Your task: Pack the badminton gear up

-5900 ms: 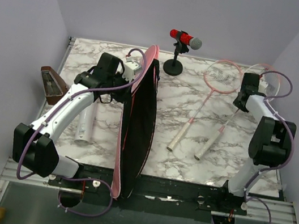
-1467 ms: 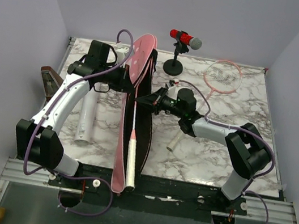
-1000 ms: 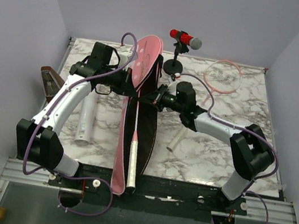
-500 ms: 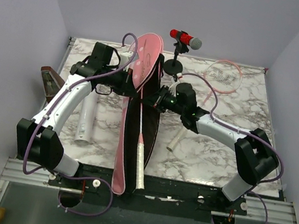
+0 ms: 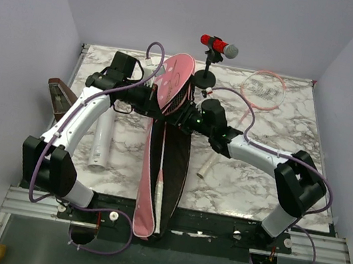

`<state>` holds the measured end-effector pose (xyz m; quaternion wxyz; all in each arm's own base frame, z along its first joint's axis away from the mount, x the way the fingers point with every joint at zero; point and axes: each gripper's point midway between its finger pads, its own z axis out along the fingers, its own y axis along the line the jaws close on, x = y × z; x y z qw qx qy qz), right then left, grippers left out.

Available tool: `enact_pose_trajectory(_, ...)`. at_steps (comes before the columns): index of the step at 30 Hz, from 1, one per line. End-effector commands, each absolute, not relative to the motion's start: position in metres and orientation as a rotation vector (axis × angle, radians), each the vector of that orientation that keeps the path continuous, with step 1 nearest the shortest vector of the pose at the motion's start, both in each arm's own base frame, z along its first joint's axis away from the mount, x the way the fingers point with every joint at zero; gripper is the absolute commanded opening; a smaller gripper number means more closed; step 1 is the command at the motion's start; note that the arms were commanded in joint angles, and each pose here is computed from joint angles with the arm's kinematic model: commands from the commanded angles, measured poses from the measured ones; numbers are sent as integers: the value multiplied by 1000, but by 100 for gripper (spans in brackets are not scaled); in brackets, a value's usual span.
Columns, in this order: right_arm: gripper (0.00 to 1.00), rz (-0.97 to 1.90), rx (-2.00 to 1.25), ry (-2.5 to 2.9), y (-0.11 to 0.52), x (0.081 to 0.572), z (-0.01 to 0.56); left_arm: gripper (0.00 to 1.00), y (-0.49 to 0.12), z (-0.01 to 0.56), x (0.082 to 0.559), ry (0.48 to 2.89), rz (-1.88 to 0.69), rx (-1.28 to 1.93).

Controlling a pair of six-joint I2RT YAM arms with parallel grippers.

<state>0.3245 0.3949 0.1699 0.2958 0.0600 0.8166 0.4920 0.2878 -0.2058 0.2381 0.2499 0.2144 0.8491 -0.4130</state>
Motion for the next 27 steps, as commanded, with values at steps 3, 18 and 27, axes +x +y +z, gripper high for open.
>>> enact_pose_trajectory(3,45,1258,137,2131,374,310,198,0,-210,253,290,2270,-1224,575)
enact_pose_trajectory(18,57,705,457,2133,213,314,210,0,-208,262,291,2247,-1250,565)
enact_pose_trajectory(27,54,137,589,2264,122,365,131,0,-206,266,290,2234,-1238,569)
